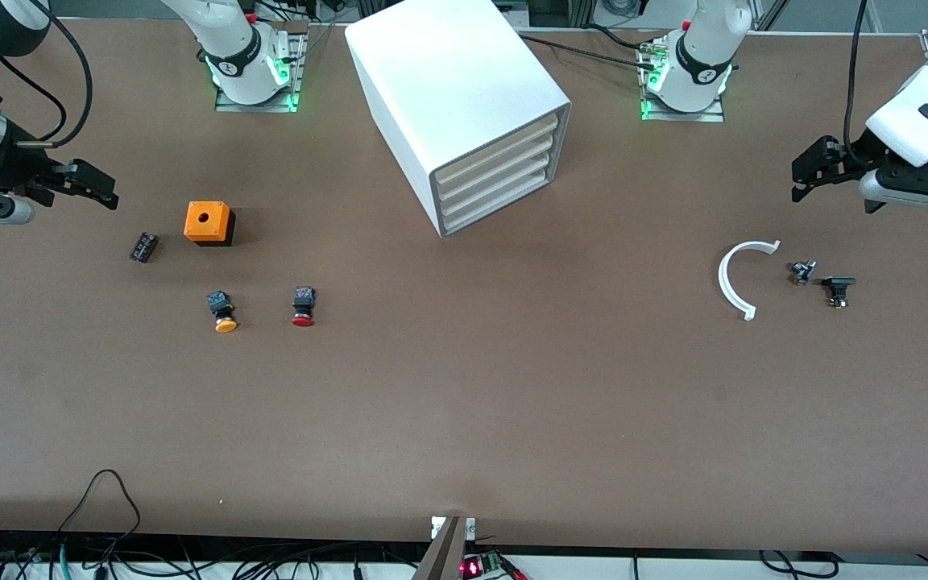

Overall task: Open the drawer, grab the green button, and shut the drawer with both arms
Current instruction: 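Move the left gripper toward the white cabinet's drawer handle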

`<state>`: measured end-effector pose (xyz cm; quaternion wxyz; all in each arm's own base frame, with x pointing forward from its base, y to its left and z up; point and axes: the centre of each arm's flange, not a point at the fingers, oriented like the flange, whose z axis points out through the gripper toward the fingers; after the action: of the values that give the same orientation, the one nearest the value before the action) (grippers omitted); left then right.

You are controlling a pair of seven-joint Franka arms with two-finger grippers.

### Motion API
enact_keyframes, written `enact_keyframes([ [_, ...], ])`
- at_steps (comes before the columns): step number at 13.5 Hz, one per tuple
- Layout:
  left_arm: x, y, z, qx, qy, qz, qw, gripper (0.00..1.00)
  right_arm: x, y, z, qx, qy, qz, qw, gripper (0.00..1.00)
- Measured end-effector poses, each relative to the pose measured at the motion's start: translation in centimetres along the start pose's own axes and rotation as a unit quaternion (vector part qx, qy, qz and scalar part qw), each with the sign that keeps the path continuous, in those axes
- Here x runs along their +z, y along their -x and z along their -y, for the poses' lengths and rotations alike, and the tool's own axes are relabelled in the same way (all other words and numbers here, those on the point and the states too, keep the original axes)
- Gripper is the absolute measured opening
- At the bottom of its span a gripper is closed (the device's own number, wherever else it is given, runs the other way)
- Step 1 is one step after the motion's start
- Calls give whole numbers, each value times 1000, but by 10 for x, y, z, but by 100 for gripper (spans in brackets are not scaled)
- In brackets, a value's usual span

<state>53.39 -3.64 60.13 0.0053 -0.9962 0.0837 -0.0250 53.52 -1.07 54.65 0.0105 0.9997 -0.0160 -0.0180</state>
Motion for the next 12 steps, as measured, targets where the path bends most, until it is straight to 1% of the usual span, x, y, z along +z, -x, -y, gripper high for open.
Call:
enact_keyframes([
  [7,-7,-4,0,1,-1,-7,1000,100,0,0,-1,1,0,0,1000,100],
  [12,18,-18,-1,4,5,14,1000,100,0,0,-2,2,0,0,1000,100],
])
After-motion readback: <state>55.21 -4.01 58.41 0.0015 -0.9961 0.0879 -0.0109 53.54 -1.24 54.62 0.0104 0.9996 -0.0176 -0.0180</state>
